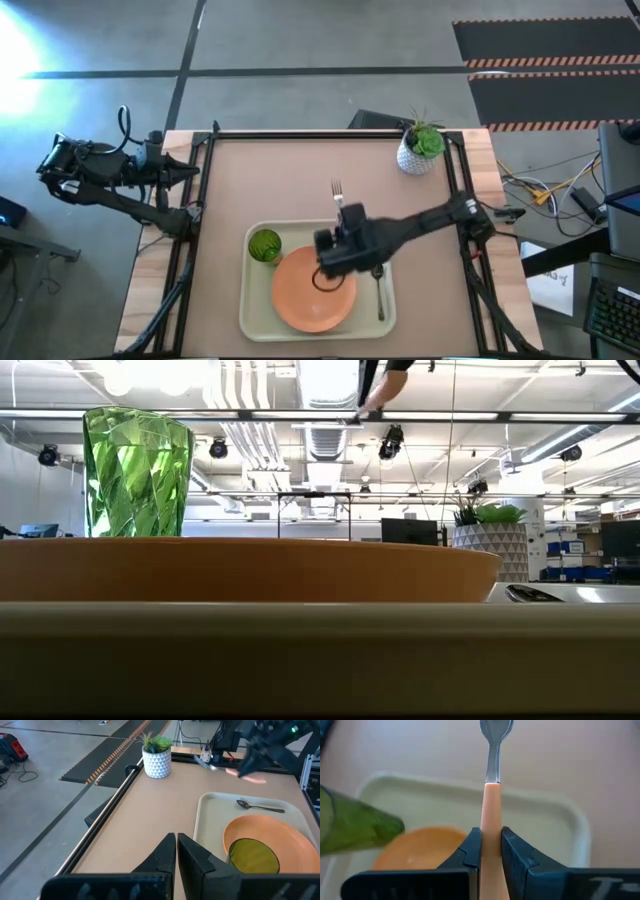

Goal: Pick and place plate/cup/fork/spoon on tray
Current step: Put the light orange fork on the left side of the black spoon

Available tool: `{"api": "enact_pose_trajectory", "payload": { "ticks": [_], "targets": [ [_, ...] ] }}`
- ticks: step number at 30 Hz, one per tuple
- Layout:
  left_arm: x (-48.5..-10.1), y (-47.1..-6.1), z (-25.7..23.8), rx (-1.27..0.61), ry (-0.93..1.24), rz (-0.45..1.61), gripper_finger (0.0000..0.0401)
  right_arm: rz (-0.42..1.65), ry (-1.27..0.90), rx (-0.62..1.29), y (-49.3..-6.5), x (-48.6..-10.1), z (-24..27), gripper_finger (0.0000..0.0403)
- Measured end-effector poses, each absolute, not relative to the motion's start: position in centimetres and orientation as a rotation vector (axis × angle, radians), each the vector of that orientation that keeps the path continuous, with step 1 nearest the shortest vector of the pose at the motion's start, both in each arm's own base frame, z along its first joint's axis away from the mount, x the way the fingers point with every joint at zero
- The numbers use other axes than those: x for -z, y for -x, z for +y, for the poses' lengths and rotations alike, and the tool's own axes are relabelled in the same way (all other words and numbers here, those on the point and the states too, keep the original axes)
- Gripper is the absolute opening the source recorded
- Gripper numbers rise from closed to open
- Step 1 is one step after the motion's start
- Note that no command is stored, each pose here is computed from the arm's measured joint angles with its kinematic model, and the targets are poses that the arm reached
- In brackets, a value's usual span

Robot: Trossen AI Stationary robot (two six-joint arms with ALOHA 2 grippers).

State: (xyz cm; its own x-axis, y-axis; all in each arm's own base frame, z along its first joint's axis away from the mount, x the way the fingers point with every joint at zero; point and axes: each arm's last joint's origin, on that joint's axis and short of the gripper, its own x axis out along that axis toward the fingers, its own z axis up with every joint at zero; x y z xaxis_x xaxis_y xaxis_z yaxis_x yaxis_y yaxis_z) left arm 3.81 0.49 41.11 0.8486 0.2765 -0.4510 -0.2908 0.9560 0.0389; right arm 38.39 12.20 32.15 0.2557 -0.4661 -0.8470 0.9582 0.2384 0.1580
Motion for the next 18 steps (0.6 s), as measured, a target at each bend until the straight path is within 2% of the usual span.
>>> {"api": "enact_pose_trajectory", "payload": {
  "ticks": [5, 15, 18],
  "targets": [
    [-41.1, -3.8, 0.5, -0.295, 0.015, 0.473, 0.0, 0.8, -0.899, 1.156, -38.3, -29.7, 16.0, 0.0034],
    [-41.1, -3.8, 0.5, -0.294, 0.011, 0.474, 0.0, 0.821, -1.086, 1.212, -35.5, -27.5, 23.1, 0.0034],
    [-41.1, -3.8, 0.5, -0.293, 0.011, 0.473, 0.0, 0.886, -1.121, 1.241, -34.9, -26.7, 24.7, 0.0034]
  ]
}}
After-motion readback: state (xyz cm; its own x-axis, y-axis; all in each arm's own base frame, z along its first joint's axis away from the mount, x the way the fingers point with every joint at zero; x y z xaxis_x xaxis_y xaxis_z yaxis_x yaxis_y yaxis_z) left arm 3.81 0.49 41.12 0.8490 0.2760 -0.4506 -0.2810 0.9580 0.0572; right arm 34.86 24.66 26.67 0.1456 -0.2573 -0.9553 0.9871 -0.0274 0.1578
